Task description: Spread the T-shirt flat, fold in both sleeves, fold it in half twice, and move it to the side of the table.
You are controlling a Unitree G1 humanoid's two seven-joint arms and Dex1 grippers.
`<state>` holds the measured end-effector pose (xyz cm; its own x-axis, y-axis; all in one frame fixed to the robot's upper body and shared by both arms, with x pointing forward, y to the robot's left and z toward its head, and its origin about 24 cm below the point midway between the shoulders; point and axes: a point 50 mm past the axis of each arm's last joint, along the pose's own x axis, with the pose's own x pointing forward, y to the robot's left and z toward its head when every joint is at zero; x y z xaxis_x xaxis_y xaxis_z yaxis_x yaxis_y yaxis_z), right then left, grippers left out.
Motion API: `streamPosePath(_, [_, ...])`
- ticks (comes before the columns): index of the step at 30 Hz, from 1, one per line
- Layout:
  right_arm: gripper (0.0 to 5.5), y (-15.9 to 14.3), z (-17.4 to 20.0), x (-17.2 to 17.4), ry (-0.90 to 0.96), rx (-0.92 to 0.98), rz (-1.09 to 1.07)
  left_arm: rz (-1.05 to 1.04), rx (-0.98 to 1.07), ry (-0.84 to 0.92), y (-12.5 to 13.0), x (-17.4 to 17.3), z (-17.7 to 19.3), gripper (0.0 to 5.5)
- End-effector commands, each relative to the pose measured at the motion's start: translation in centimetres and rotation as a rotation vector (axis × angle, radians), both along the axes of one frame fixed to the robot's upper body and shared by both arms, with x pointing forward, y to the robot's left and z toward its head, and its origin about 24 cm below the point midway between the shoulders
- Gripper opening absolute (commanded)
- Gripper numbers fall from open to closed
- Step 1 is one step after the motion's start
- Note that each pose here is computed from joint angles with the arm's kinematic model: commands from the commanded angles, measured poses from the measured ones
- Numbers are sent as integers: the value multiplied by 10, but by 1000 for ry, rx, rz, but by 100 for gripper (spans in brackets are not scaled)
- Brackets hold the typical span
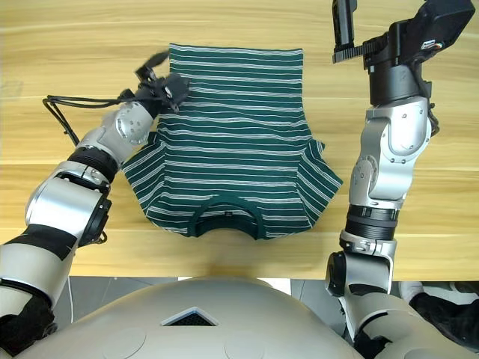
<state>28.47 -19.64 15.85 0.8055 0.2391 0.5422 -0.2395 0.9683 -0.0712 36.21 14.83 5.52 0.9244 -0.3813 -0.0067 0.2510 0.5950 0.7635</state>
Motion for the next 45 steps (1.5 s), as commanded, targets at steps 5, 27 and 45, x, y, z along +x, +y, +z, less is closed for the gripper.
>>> streamPosePath(5, [538,10,-18,-10,15,208,-7,8,-627,-181,63,-89,78,343])
streamPosePath(27, [538,-14,3,-28,-1,215,-107,584,-1630,680,59,-256,-17,343])
streamPosePath(45, [538,-18,4,-30,-3,193,-141,696,-1509,717,56,-235,-54,343])
